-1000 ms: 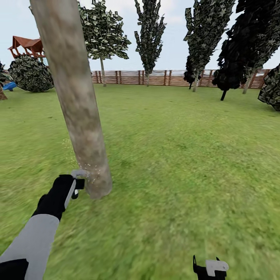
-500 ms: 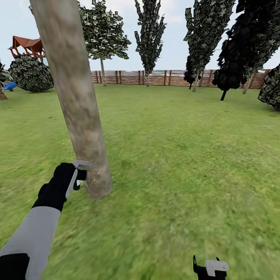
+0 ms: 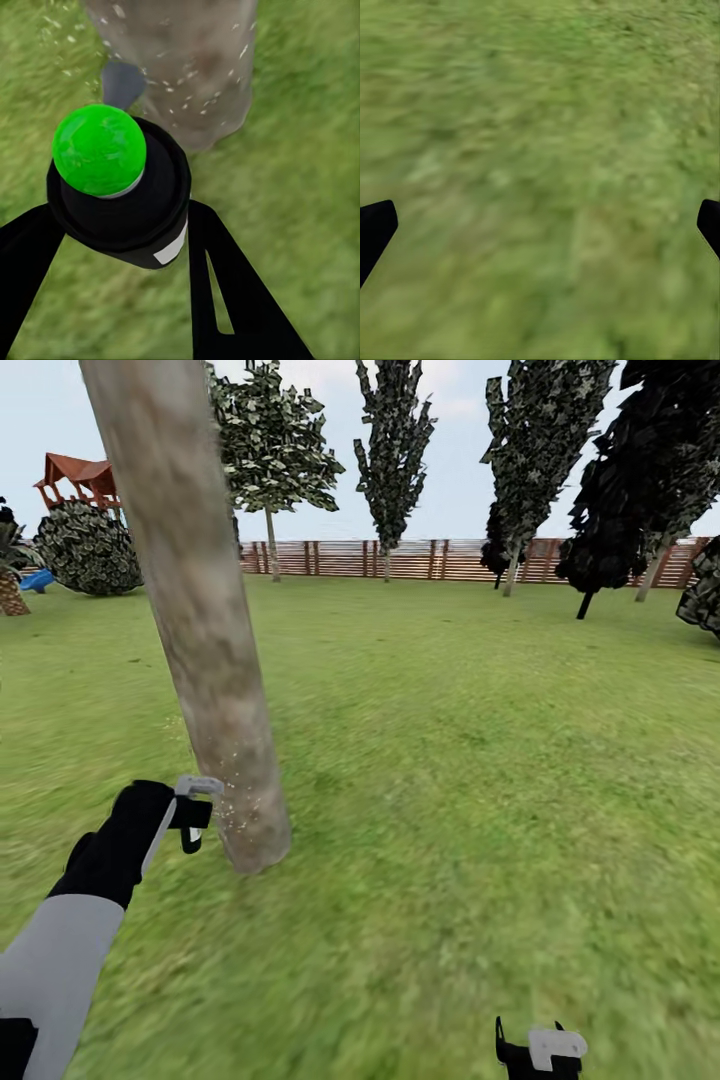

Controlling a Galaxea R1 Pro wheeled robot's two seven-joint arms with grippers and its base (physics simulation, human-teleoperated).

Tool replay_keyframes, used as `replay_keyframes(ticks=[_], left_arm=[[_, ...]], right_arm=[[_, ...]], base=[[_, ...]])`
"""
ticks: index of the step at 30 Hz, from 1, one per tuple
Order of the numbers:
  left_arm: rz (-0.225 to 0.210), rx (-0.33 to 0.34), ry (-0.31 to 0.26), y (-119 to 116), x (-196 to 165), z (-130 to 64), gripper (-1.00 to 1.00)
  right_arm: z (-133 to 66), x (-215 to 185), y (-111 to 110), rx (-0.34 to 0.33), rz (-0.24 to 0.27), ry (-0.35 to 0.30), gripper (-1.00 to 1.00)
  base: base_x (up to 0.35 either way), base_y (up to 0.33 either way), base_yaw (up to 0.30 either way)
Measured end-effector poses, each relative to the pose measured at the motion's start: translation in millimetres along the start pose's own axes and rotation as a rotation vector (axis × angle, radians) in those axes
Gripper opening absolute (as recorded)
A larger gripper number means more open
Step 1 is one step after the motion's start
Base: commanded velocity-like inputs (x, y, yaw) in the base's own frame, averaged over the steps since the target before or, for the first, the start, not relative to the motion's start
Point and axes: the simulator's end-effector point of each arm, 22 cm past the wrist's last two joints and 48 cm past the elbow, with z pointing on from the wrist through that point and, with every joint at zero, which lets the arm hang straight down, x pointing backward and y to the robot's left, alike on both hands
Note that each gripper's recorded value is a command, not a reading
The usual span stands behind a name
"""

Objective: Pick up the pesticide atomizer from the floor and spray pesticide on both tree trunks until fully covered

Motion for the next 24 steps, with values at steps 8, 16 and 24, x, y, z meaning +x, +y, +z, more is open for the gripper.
replay_keyframes(ticks=[8,16,24], left_arm=[[0.024,-0.075,0.007,22,3,0.0,-1.00],[0.029,-0.192,0.089,78,55,8.5,-1.00],[-0.005,-0.147,0.113,59,76,17.0,-1.00]], right_arm=[[0.2,0,-1,0.001,-0.002,0.000,1.00],[0.4,0,-1,0.001,-0.001,-0.001,1.00],[0.1,0,0,0.000,0.000,-0.001,1.00]], base=[[0.234,-0.122,0.003],[0.025,-0.003,0.001],[0.000,-0.082,0.216]])
